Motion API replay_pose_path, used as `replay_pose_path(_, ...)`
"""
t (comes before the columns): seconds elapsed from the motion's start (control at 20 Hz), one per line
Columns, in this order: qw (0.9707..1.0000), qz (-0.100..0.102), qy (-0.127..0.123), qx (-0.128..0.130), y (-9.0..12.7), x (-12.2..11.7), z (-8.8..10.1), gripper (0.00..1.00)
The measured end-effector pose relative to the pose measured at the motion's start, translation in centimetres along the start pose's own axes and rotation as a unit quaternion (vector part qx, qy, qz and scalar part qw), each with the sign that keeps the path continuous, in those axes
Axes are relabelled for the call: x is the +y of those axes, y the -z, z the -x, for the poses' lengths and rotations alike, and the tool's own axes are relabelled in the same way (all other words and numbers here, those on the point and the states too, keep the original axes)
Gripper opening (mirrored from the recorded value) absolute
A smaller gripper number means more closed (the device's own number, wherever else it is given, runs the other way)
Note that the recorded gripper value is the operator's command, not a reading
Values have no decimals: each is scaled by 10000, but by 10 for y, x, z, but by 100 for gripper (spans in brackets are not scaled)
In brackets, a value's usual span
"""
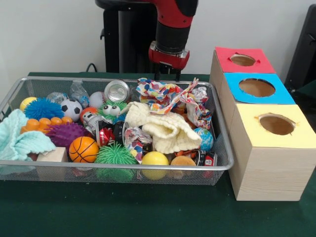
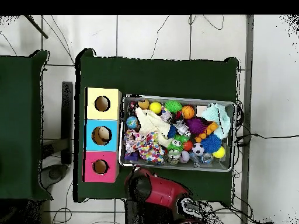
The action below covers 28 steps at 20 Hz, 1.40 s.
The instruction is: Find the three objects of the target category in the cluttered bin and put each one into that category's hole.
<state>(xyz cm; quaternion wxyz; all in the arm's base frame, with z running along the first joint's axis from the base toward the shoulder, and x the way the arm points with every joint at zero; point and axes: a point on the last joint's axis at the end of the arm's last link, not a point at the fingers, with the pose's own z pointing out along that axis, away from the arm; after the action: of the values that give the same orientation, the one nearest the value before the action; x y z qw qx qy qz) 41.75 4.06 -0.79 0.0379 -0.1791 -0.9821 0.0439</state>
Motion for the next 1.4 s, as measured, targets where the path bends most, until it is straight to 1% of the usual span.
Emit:
replay_pose_path(0.05,10000,-9,5,11,3,0,1,100)
replay_pose_path(0.3,9999,-104,89,95,34,4,2,100)
replay_pose_path(0.4,9998,-125,106,118,43,5,3,100)
replay_pose_path(0.45,9997,-135,126,141,54,8,3,100)
replay_pose_path(0.65,9998,-120,140,103,70,11,8,100)
replay_pose_path(0.7,9999,-104,135,30,75,11,14,100)
replay_pose_path(0.95,9998,-81,121,-105,79,12,28,100)
replay_pose_path(1.0,9998,-74,97,-164,79,11,37,100)
replay_pose_path(1.3,9996,-66,31,-282,75,7,60,100)
replay_pose_path(1.4,9994,-59,-15,-354,72,4,75,100)
